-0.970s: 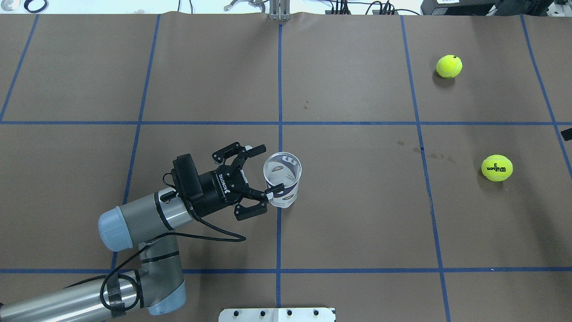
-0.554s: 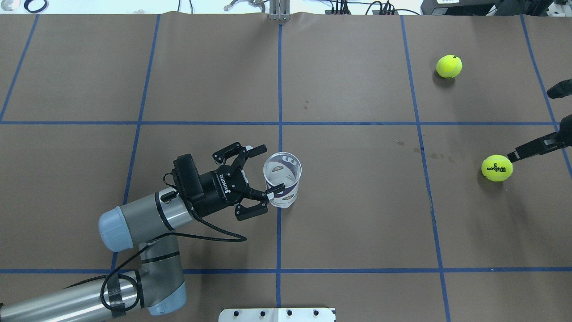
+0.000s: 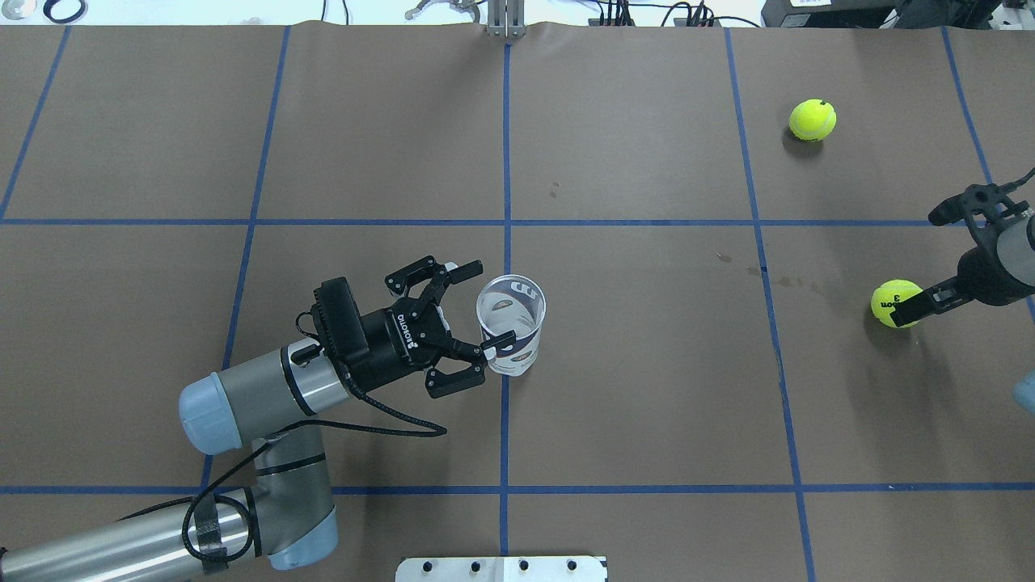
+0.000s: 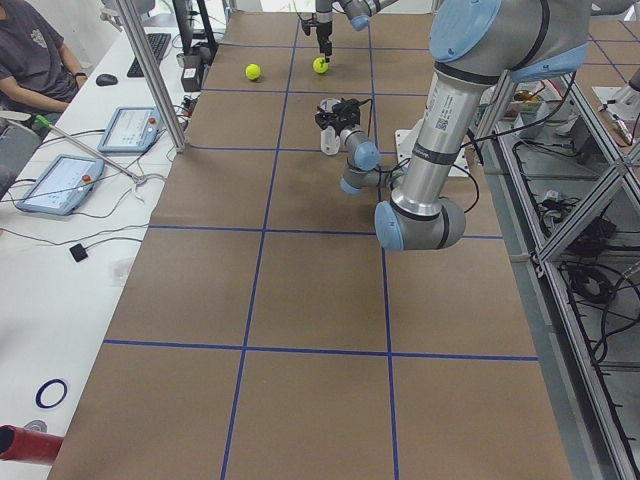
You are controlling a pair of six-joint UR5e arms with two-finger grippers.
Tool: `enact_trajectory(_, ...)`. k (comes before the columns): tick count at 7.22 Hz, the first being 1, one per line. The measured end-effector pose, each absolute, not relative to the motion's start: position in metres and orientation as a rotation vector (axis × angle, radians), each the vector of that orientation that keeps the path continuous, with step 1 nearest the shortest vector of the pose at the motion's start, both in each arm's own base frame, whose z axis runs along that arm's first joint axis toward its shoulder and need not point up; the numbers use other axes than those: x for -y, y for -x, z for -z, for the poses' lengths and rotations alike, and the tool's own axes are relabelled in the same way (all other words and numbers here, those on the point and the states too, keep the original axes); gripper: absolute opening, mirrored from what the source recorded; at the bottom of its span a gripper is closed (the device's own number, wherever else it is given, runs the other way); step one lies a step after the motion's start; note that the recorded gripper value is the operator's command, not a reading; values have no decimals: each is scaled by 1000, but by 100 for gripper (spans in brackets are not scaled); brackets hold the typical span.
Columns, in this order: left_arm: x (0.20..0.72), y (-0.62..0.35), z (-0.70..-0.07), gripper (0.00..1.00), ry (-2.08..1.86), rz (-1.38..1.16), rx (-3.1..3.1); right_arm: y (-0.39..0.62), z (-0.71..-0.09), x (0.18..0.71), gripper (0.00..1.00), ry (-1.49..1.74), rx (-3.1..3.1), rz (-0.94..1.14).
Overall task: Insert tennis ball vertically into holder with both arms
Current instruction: 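Reach the right gripper down and grasp the nearer yellow tennis ball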
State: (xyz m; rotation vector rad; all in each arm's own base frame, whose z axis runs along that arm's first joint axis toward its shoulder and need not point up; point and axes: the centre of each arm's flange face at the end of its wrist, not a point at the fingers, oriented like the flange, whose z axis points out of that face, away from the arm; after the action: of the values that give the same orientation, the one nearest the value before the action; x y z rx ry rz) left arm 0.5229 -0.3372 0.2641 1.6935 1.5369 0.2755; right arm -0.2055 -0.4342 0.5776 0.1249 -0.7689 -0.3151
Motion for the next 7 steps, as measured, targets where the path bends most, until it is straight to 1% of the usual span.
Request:
enact_trajectory(1, 337, -523, -264, 99, -1693, -276, -1537, 213, -580, 437, 98, -126, 759, 322)
enact_trajectory(2, 337, -523, -265, 99, -1693, -276, -1536, 219, -580, 443, 53, -126, 756, 324)
enact_trajectory(3, 337, -523, -266, 99, -1692, -278, -1534, 223, -582, 448, 1, -123, 755, 324)
enact_trajectory(7, 337, -523, -267, 99, -1691, -278, -1534, 226, -574, 452, 0, -131, 772, 330)
